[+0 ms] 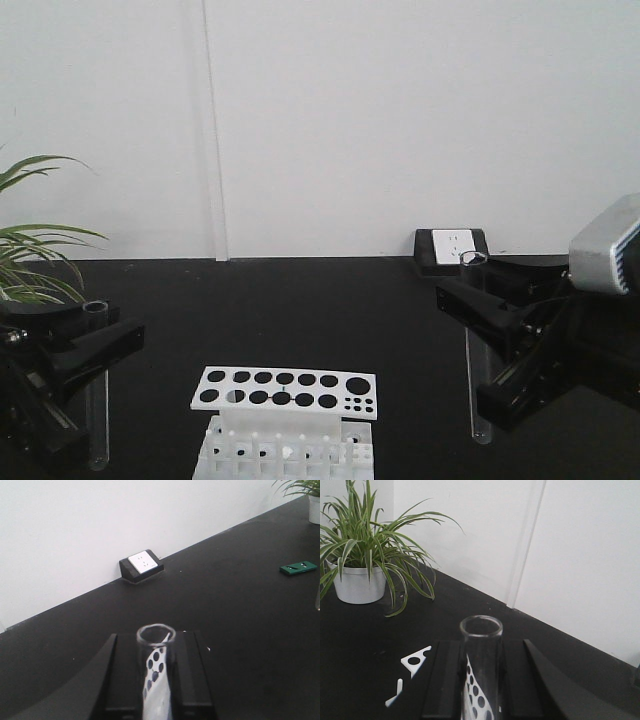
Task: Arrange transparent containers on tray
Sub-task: 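Hold both test tubes upright, raised above the bench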
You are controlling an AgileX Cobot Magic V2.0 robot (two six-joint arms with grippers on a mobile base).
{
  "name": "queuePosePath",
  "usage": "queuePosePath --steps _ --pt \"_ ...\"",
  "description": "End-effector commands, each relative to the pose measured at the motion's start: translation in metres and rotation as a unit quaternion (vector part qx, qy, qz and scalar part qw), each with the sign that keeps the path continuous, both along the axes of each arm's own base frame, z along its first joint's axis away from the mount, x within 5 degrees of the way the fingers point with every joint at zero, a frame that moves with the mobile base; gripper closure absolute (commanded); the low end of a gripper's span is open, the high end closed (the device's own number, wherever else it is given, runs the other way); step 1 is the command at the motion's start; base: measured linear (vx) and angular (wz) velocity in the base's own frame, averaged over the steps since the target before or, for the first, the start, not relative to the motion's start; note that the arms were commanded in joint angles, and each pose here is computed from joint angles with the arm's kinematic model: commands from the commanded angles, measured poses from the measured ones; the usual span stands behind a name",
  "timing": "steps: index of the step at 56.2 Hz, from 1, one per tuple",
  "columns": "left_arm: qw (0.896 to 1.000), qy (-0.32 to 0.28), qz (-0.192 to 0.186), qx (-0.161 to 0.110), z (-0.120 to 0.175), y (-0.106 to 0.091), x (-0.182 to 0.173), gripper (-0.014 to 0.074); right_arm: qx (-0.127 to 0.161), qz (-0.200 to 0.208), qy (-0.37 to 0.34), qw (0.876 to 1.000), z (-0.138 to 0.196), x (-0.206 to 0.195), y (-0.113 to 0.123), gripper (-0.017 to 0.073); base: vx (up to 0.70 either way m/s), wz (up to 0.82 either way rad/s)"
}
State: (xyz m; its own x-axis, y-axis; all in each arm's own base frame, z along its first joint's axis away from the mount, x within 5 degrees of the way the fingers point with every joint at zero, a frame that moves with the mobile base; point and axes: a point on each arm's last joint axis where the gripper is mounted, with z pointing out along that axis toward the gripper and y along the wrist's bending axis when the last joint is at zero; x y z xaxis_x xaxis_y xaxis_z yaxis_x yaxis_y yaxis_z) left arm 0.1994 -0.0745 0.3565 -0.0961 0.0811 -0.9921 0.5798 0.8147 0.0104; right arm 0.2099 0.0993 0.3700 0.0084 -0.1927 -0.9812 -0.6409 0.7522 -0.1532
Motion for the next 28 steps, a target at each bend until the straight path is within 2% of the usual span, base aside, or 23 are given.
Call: queuePosePath --steps 1,28 --pt "1.0 -0.016 0.002 -0.026 0.0144 0.0 -0.004 0.0594 0.015 -0.008 -0.021 1.0 0.0148 -0.0032 -0.0023 0.0572 0.0 0.0" --pt "1.0 -0.016 0.002 -0.026 0.0144 0.0 -0.004 0.0594 0.015 -0.008 -0.021 1.0 0.0148 -0.0032 -0.0023 0.0572 0.0 0.0"
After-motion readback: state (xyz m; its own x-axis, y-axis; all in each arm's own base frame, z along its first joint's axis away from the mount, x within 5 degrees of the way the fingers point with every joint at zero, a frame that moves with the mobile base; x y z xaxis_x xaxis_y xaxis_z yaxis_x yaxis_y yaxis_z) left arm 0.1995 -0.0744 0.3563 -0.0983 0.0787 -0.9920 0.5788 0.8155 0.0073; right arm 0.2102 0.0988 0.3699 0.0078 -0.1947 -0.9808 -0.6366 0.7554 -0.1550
